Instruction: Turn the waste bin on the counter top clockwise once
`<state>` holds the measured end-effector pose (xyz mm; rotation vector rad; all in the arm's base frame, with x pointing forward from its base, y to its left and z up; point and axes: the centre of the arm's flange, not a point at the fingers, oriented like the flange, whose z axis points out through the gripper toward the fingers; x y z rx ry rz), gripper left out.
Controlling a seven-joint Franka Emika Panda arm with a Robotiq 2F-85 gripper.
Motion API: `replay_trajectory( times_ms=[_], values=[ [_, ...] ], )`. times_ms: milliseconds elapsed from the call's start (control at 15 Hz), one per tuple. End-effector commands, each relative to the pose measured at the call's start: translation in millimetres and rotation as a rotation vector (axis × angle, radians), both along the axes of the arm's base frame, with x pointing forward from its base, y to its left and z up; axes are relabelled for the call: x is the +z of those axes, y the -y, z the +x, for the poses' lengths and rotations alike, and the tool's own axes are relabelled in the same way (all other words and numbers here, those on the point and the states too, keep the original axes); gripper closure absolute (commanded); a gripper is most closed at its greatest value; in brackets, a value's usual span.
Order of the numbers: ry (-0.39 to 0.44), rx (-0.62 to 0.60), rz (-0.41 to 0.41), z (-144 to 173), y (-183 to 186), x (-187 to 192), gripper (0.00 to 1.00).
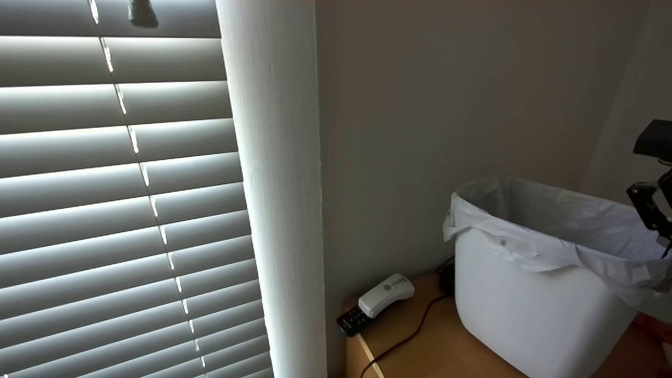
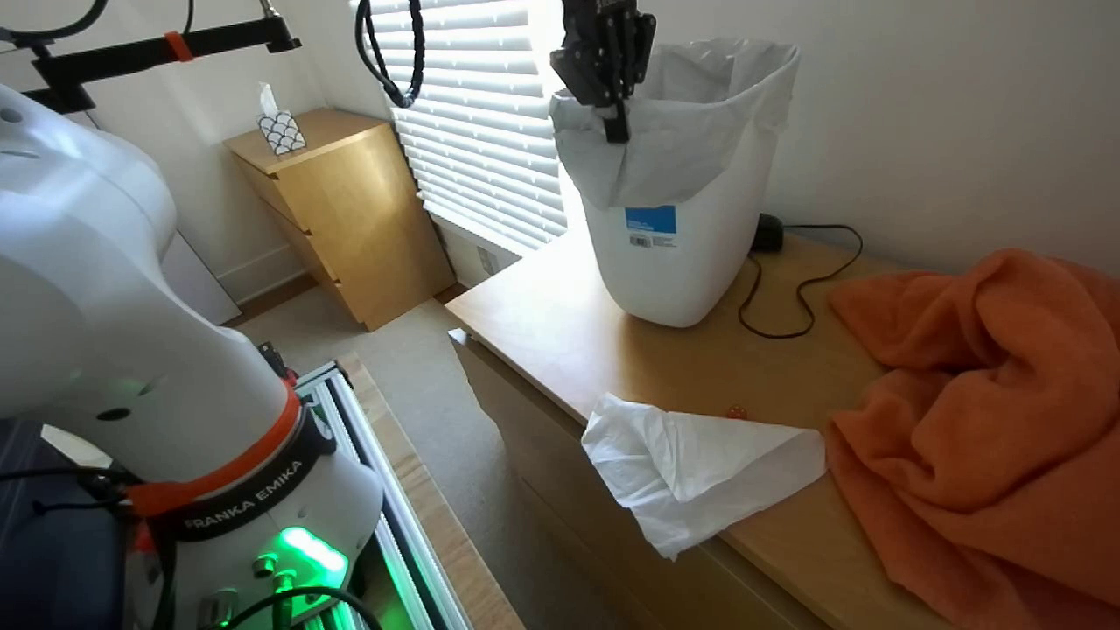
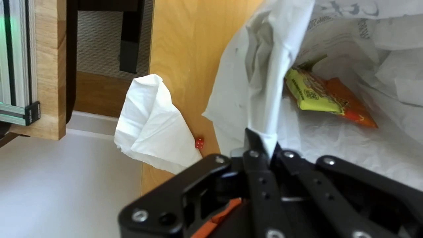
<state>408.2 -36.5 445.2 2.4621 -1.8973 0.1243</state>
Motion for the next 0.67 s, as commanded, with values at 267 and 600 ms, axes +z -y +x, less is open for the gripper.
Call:
replay_trajectory(
  times_ms=[267, 600],
  values=[
    [0.006, -0.091, 0.001, -18.3, -18.9, 0.7, 0.99],
    [-0.056, -0.127, -0.018, -38.8, -38.6, -3.5, 0.99]
  ],
)
